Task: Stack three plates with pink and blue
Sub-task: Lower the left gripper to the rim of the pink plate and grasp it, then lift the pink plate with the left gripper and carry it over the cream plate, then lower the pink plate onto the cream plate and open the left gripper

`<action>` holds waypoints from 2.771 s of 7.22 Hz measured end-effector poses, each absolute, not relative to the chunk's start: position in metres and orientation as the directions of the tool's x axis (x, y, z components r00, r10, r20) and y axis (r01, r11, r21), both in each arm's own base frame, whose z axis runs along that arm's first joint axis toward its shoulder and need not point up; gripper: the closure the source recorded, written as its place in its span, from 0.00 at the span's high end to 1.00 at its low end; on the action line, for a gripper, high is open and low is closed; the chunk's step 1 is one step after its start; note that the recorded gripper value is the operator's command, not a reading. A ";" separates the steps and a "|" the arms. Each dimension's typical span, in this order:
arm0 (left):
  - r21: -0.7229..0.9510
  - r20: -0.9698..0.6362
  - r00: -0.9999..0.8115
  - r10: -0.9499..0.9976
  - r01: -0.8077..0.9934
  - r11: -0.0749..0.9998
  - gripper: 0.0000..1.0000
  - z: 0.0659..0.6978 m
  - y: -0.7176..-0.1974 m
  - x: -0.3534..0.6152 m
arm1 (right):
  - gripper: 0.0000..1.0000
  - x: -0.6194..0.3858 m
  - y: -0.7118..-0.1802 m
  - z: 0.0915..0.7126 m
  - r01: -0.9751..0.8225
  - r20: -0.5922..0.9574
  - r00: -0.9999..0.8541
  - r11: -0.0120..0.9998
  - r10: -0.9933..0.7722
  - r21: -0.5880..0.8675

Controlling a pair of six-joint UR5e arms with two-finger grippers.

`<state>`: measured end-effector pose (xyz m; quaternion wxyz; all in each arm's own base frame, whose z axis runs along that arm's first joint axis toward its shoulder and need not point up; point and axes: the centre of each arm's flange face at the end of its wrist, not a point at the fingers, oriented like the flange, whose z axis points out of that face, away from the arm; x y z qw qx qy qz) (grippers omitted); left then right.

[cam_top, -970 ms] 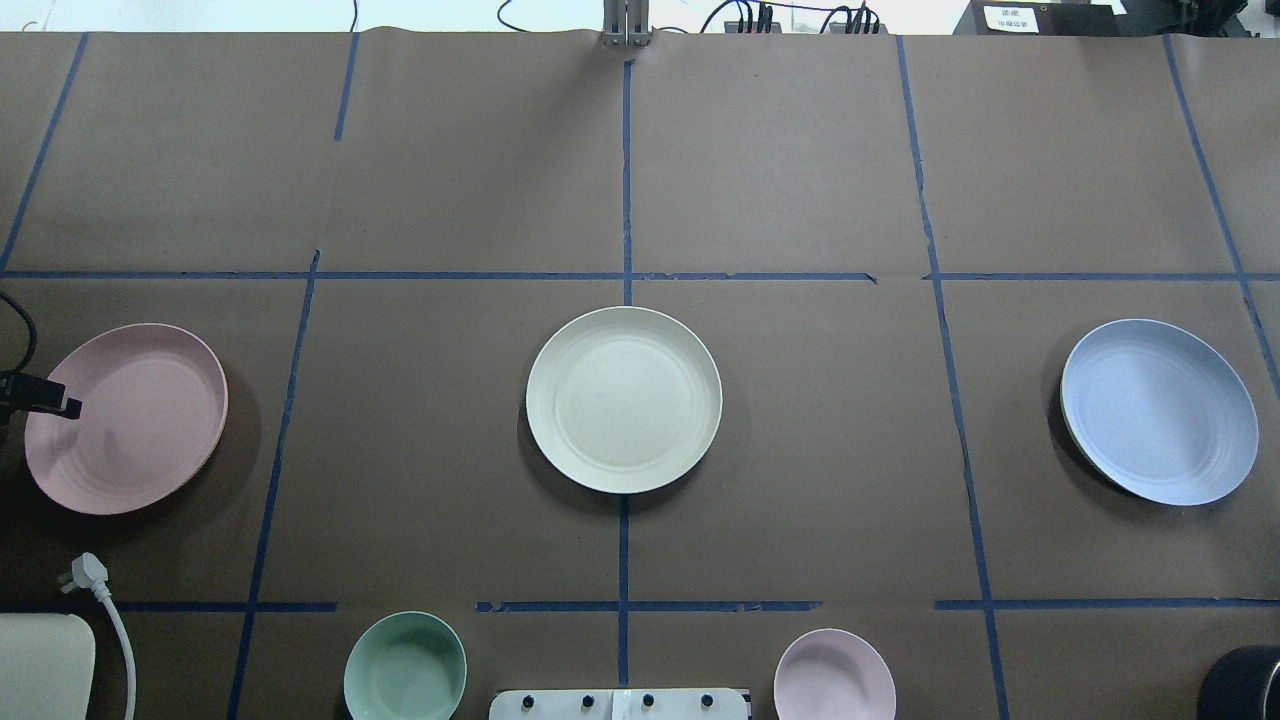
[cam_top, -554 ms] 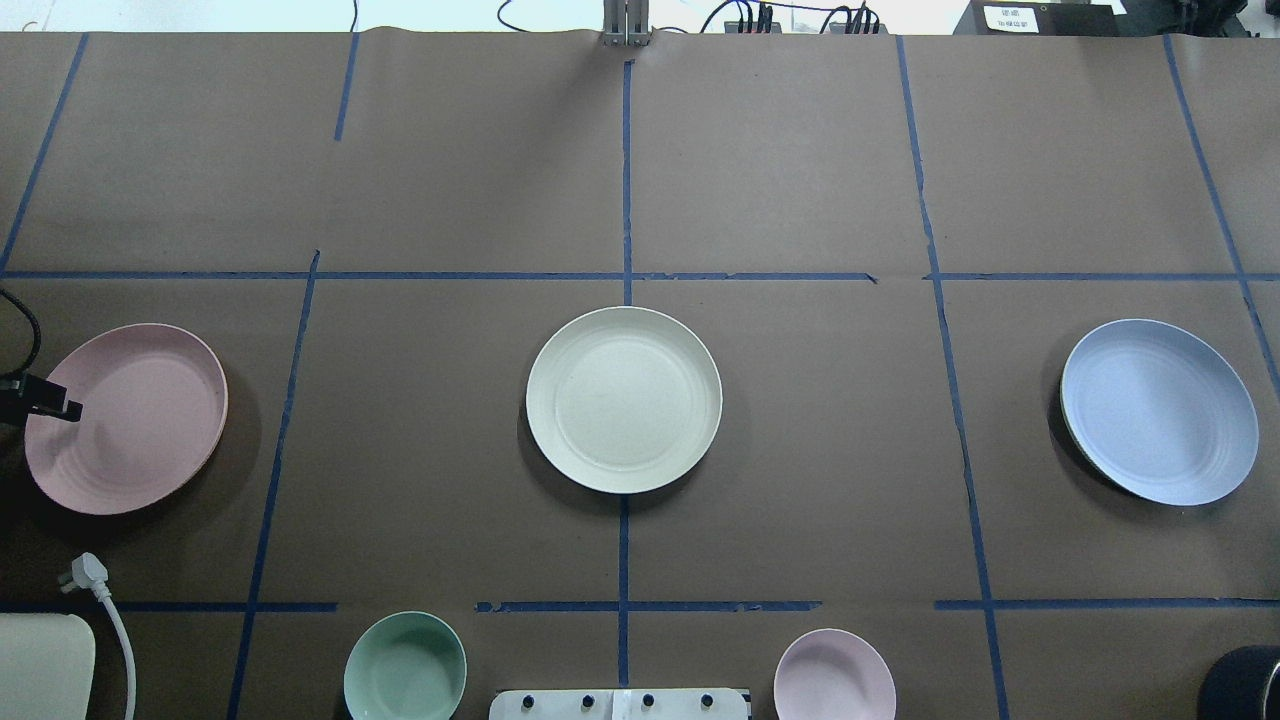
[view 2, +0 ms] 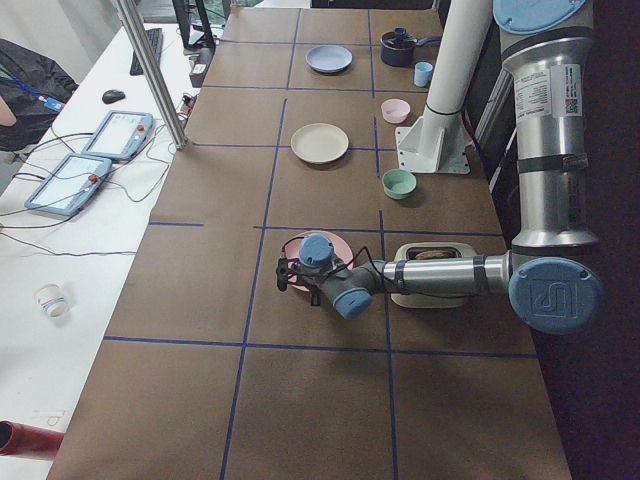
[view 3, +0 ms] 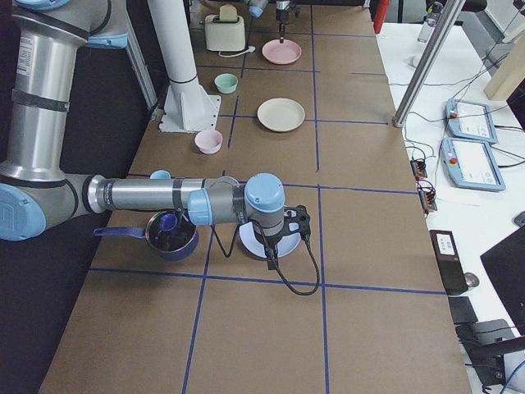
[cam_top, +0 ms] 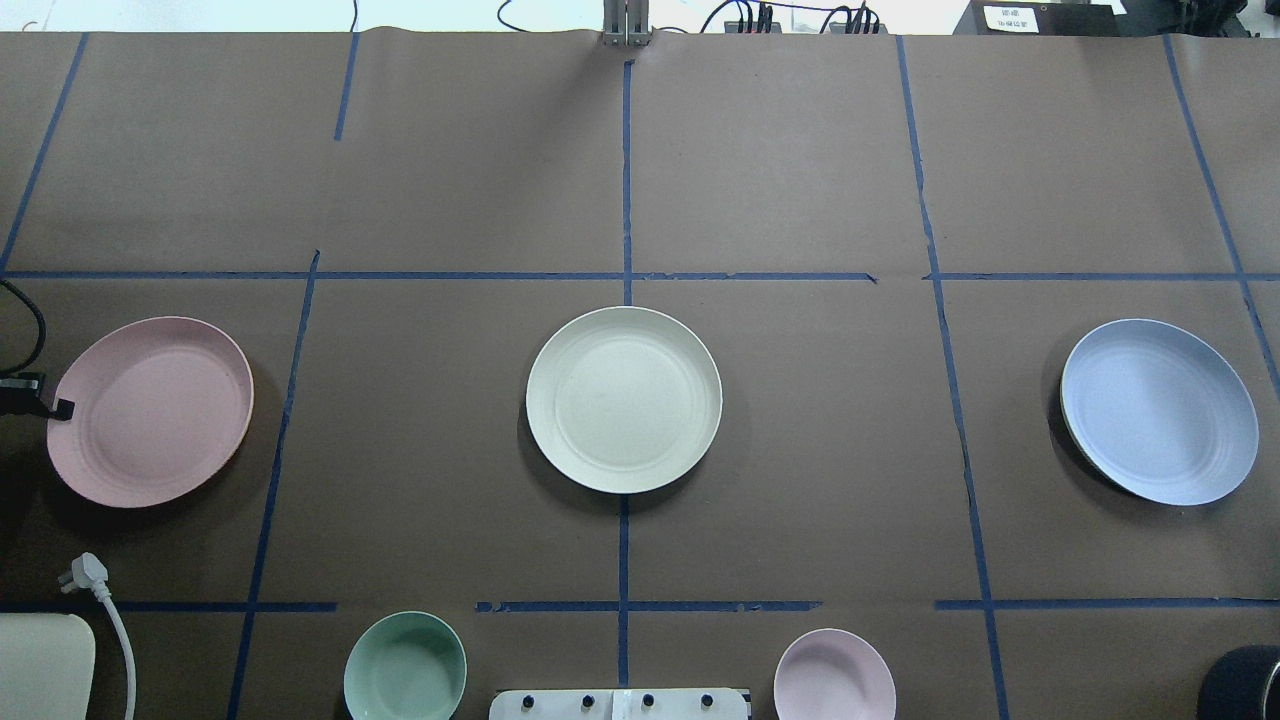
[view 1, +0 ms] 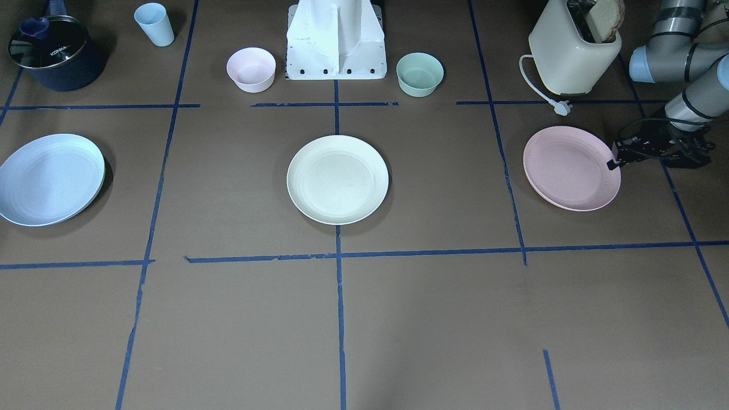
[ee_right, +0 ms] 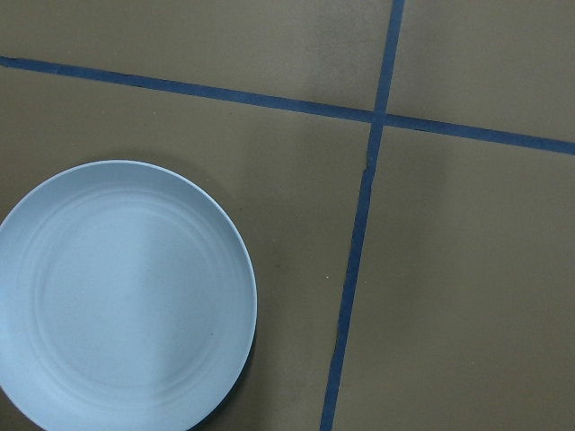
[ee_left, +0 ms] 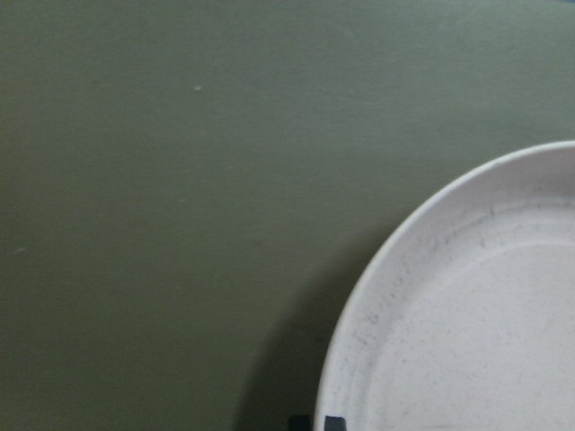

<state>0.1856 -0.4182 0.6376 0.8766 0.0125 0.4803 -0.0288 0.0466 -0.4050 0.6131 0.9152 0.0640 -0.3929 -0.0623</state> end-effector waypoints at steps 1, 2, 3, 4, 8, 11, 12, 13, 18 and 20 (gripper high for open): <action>-0.038 -0.872 0.486 -0.067 0.069 0.997 0.00 0.606 -0.425 0.193 | 1.00 0.047 -0.405 0.613 0.064 0.711 0.683 0.984 -0.164 0.166; -0.073 -0.897 0.430 -0.104 0.089 0.993 0.00 0.568 -0.440 0.205 | 1.00 0.047 -0.405 0.613 0.064 0.711 0.683 0.984 -0.164 0.166; -0.103 -0.916 0.377 -0.136 0.106 0.989 0.00 0.526 -0.460 0.223 | 1.00 0.046 -0.405 0.613 0.065 0.711 0.683 0.984 -0.165 0.166; -0.143 -0.927 0.334 -0.169 0.102 0.984 0.00 0.485 -0.473 0.253 | 1.00 0.046 -0.405 0.613 0.066 0.711 0.683 0.984 -0.166 0.166; -0.196 -0.910 0.346 -0.228 0.124 0.973 0.00 0.347 -0.473 0.395 | 1.00 0.043 -0.405 0.613 0.072 0.714 0.679 0.983 -0.170 0.166; -0.199 -0.894 0.385 -0.231 0.122 0.972 0.01 0.291 -0.446 0.462 | 1.00 0.042 -0.405 0.613 0.074 0.714 0.679 0.984 -0.171 0.165; -0.208 -0.892 0.384 -0.237 0.117 0.971 0.03 0.279 -0.433 0.481 | 1.00 0.042 -0.405 0.614 0.075 0.714 0.679 0.984 -0.170 0.163; -0.211 -0.893 0.381 -0.238 0.110 0.971 0.34 0.272 -0.426 0.493 | 1.00 0.042 -0.405 0.615 0.075 0.714 0.679 0.984 -0.169 0.161; -0.145 -0.890 0.419 -0.177 0.106 0.984 1.00 0.275 -0.424 0.492 | 1.00 0.041 -0.405 0.617 0.076 0.715 0.679 0.984 -0.168 0.159; 0.016 -0.844 0.536 0.011 0.005 1.000 1.00 0.286 -0.438 0.440 | 1.00 0.041 -0.406 0.616 0.076 0.716 0.677 0.984 -0.169 0.161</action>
